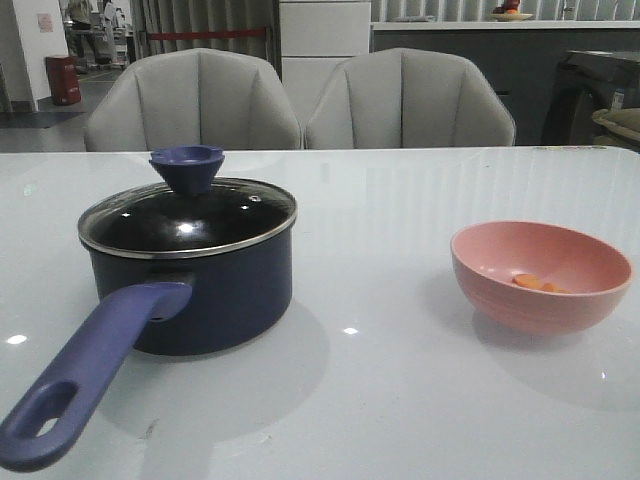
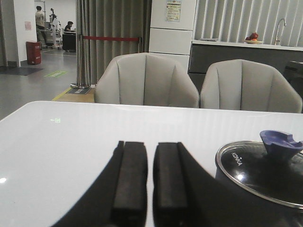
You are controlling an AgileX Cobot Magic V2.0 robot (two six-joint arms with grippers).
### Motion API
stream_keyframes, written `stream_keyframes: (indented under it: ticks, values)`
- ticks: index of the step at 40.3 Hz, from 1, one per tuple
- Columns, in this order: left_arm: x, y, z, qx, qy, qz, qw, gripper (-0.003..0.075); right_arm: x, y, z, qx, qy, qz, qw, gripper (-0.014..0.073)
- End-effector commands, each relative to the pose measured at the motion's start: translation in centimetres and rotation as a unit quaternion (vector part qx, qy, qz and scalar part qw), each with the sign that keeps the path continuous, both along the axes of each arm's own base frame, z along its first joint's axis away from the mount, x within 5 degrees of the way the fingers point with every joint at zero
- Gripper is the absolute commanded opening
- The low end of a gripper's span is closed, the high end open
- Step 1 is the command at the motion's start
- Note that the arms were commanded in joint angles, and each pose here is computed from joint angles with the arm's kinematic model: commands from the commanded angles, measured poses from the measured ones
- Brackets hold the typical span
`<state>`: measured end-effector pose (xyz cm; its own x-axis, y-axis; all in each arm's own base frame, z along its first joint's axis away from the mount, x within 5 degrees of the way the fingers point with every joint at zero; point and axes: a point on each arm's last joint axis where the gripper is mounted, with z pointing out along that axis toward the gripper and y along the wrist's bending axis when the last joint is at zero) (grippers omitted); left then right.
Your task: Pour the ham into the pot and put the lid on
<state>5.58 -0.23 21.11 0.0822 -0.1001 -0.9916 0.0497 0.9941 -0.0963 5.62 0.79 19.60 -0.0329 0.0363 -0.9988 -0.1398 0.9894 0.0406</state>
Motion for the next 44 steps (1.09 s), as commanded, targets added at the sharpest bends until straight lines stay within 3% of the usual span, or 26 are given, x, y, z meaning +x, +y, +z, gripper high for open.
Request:
stream_keyframes:
  ticks: [1, 30, 44]
  values:
    - [-0.1, 0.0, -0.3, -0.005, -0.032, -0.001, 0.999, 0.0143, -0.1, 0.0, 0.4, -0.001, -0.038, -0.003, 0.999, 0.0151]
    - [-0.1, 0.0, -0.3, -0.005, -0.032, -0.001, 0.999, 0.0143, -0.1, 0.0, 0.3, -0.001, -0.037, -0.003, 0.999, 0.0151]
    - [-0.7, 0.0, 2.5, -0.011, -0.124, -0.003, 0.992, 0.0143, -0.1, 0.0, 0.3, -0.001, -0.037, -0.003, 0.999, 0.0151]
